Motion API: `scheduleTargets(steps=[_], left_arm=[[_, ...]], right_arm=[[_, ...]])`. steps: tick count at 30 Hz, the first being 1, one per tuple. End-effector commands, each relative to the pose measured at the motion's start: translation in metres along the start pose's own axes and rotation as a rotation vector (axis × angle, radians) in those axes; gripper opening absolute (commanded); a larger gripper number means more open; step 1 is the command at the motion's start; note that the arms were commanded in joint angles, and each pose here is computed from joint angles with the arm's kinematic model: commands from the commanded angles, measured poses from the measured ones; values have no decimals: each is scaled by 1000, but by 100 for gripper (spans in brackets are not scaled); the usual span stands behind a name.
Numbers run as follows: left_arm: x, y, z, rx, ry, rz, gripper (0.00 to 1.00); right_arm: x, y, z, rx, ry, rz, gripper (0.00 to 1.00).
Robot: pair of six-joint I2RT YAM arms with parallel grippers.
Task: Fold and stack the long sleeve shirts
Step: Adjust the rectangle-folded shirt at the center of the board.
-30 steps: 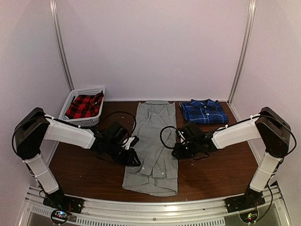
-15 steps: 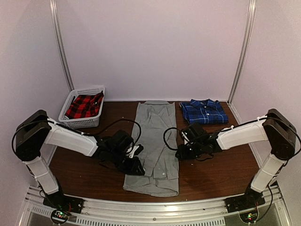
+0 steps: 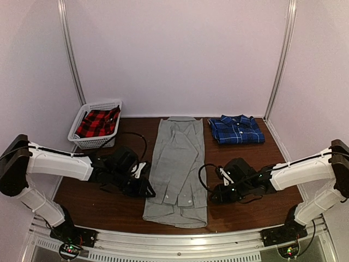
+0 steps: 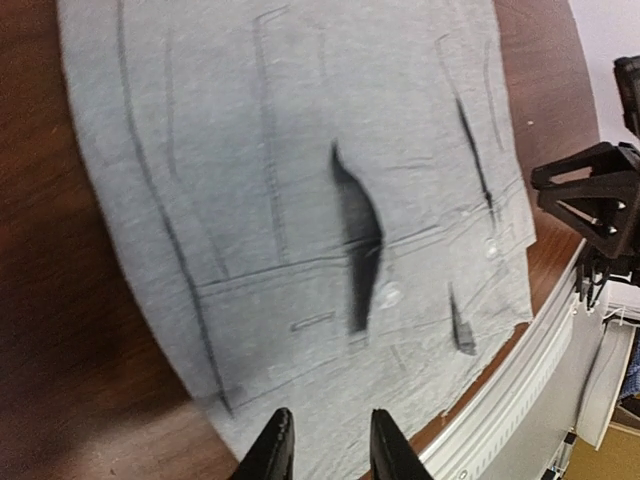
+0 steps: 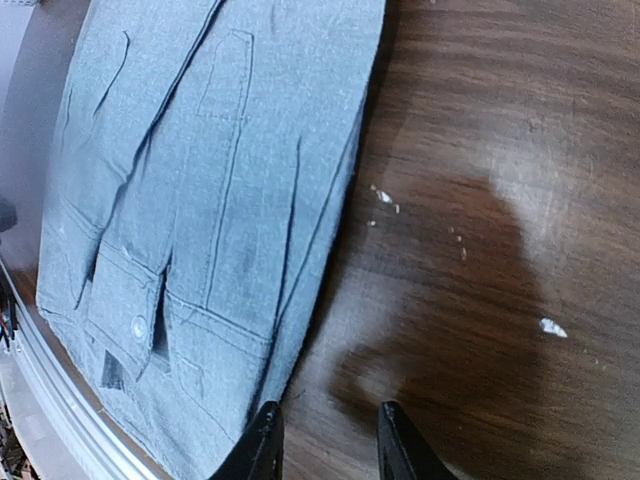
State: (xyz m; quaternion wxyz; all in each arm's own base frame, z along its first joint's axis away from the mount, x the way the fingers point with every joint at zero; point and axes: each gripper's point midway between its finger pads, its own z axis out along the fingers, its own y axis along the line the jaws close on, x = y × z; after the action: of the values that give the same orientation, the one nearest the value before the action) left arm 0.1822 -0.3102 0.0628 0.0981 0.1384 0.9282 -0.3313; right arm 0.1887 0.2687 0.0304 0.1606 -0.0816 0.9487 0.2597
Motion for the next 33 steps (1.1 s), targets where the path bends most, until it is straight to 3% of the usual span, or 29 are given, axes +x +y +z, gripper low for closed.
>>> scheduleTargets(steps=[1, 18, 28, 33], left_arm=[[7, 16, 1, 3, 17, -18, 28], [37, 45, 14, -31, 89, -55, 25], [61, 30, 19, -11, 134, -74, 23], [71, 16, 21, 7, 147, -72, 23]], right_arm=[[5, 21, -6, -113, -10, 61, 33], [50, 41, 8, -171, 73, 74, 30], [66, 20, -1, -110, 88, 74, 0], [73, 5, -13, -69, 96, 72, 0]])
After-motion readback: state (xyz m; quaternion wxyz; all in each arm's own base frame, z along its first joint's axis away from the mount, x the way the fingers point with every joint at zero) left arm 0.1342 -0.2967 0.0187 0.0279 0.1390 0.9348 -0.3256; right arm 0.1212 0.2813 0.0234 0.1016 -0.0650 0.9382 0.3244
